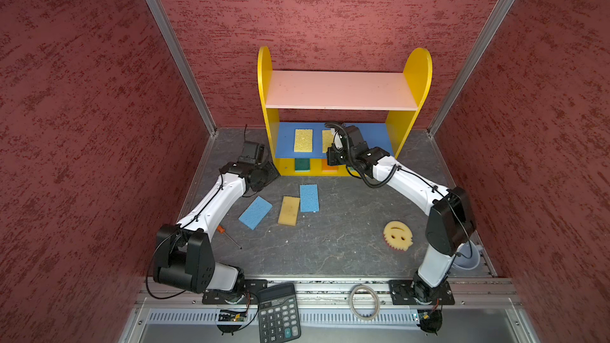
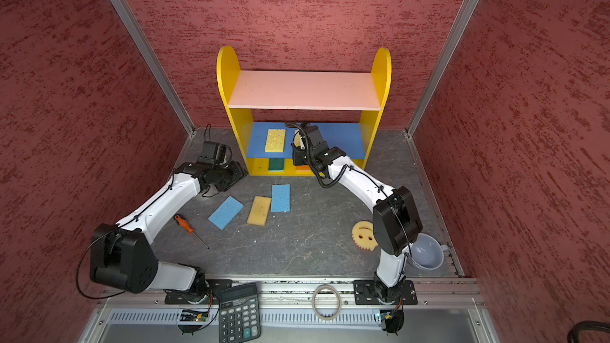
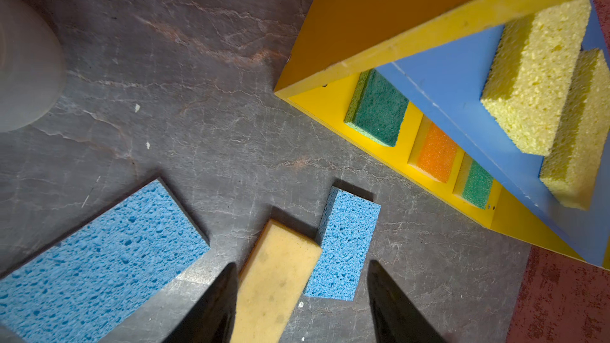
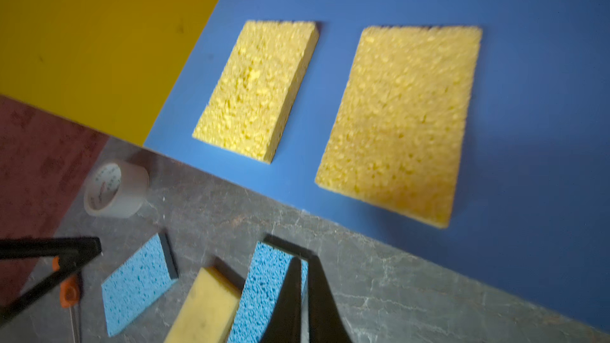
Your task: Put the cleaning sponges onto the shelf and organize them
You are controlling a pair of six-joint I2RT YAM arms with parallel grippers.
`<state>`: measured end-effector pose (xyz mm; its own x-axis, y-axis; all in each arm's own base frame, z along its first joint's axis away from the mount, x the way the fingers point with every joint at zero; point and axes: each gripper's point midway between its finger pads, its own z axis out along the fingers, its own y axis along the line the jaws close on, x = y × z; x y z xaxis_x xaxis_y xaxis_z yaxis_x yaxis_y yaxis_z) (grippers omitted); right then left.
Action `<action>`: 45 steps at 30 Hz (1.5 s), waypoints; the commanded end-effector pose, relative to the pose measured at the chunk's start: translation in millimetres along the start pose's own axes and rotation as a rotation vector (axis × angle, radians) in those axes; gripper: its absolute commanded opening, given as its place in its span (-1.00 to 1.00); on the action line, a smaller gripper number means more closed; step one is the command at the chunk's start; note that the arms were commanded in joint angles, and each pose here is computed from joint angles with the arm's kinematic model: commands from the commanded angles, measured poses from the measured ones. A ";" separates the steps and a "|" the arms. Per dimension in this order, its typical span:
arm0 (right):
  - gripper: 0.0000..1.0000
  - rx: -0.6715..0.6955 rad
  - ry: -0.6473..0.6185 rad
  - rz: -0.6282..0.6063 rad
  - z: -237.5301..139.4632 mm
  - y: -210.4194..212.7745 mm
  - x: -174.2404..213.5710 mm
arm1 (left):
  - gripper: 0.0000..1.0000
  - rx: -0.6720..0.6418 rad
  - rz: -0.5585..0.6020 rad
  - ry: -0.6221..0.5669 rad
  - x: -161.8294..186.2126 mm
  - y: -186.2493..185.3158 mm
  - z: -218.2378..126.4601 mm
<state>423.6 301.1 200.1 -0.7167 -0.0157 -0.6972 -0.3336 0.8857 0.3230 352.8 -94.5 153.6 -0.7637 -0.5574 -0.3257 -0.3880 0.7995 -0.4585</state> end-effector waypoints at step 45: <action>-0.48 -0.342 0.522 0.209 76.2 129.8 228.6 | 0.09 -0.133 0.048 0.379 170.1 57.9 102.3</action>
<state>246.7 432.5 32.0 -0.9668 -0.1966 -0.1633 -0.2554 0.7149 0.6509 301.4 -159.5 25.0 -0.8718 -0.4577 -0.1745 -0.3583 0.8388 -0.4100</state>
